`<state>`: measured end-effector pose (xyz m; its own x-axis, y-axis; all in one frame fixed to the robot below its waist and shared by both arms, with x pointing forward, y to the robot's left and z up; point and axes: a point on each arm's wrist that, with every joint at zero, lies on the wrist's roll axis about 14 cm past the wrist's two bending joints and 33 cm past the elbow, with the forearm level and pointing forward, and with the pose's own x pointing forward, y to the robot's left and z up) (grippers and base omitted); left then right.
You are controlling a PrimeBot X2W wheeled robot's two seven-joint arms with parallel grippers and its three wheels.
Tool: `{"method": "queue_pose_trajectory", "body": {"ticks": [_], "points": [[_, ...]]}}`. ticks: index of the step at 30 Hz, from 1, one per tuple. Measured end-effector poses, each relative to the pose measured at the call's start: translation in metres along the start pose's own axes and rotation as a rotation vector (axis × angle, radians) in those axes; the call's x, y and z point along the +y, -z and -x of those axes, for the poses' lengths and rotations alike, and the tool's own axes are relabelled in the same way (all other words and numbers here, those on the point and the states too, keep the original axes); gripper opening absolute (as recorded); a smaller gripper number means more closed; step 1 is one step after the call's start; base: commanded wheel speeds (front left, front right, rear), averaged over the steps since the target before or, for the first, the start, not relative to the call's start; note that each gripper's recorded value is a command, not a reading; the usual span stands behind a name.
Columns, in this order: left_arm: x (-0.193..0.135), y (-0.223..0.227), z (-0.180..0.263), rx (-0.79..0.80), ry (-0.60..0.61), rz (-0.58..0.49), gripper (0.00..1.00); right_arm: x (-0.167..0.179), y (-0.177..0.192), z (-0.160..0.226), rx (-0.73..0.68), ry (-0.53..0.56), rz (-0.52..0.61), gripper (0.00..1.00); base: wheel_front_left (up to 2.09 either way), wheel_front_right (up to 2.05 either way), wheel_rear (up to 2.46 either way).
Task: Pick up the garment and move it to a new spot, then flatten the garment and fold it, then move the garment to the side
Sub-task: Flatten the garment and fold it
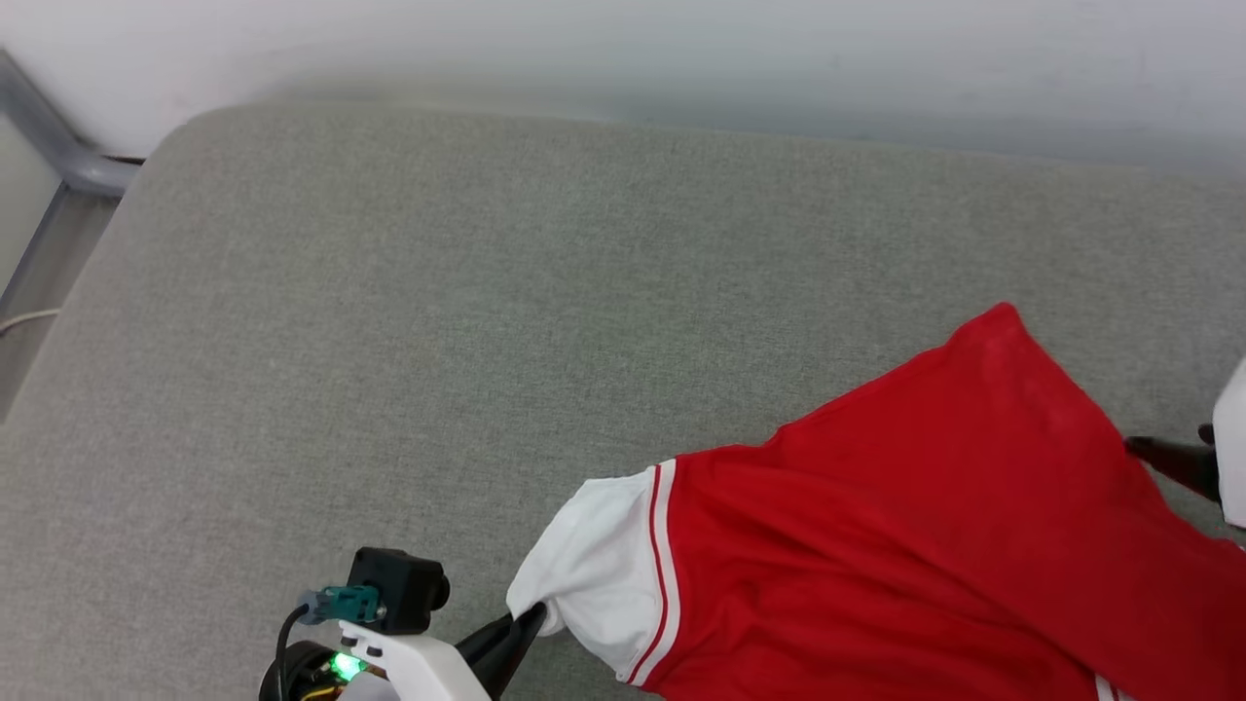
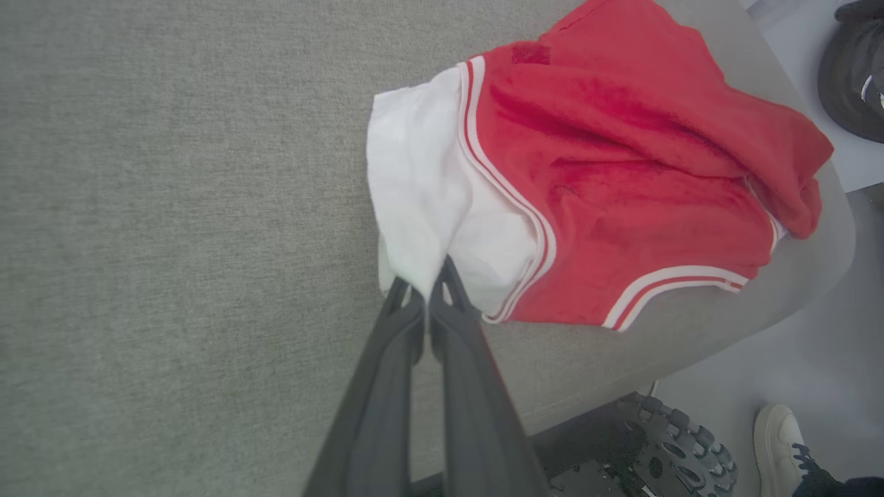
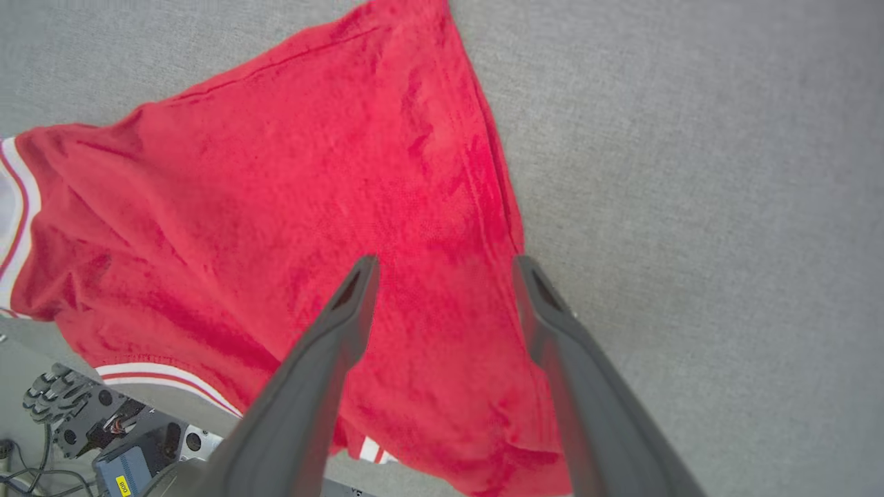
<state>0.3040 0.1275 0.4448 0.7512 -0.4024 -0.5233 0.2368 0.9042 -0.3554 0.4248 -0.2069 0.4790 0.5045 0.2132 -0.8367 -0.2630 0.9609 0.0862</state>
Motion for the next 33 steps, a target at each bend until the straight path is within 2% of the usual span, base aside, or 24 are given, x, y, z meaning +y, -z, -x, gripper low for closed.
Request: {"method": "queue_pose_trajectory", "body": {"ticks": [5,13,21,28,29,30,31,33], "points": [[0.004,-0.002,-0.006,0.012,-0.01,0.0,0.0,0.013,-0.031,-0.031,0.039,-0.006,0.039,1.0,0.0,0.0,0.0],[0.018,0.0,-0.014,0.037,-0.053,0.013,0.0,0.017,-0.061,-0.094,0.132,0.02,0.071,1.0,0.0,0.0,0.0],[0.03,0.004,-0.016,0.051,-0.095,0.037,0.0,0.023,-0.045,-0.148,0.271,0.023,0.11,1.0,0.0,0.0,0.0],[0.037,0.01,-0.017,0.067,-0.123,0.056,0.0,0.026,-0.032,-0.169,0.332,0.024,0.154,1.0,0.0,0.0,0.0],[0.037,0.01,-0.017,0.066,-0.126,0.057,0.0,0.026,-0.03,-0.17,0.342,0.026,0.163,0.78,0.0,0.0,0.0],[0.038,0.01,-0.017,0.066,-0.129,0.057,0.0,0.026,-0.028,-0.171,0.352,0.025,0.167,0.19,0.0,0.0,0.0],[0.039,0.01,-0.017,0.066,-0.131,0.057,0.0,0.026,-0.026,-0.172,0.358,0.023,0.172,0.0,0.0,0.0,0.0],[0.039,0.01,-0.016,0.065,-0.134,0.059,0.0,0.029,-0.025,-0.172,0.357,0.014,0.184,0.0,0.0,0.0,0.0]]}}
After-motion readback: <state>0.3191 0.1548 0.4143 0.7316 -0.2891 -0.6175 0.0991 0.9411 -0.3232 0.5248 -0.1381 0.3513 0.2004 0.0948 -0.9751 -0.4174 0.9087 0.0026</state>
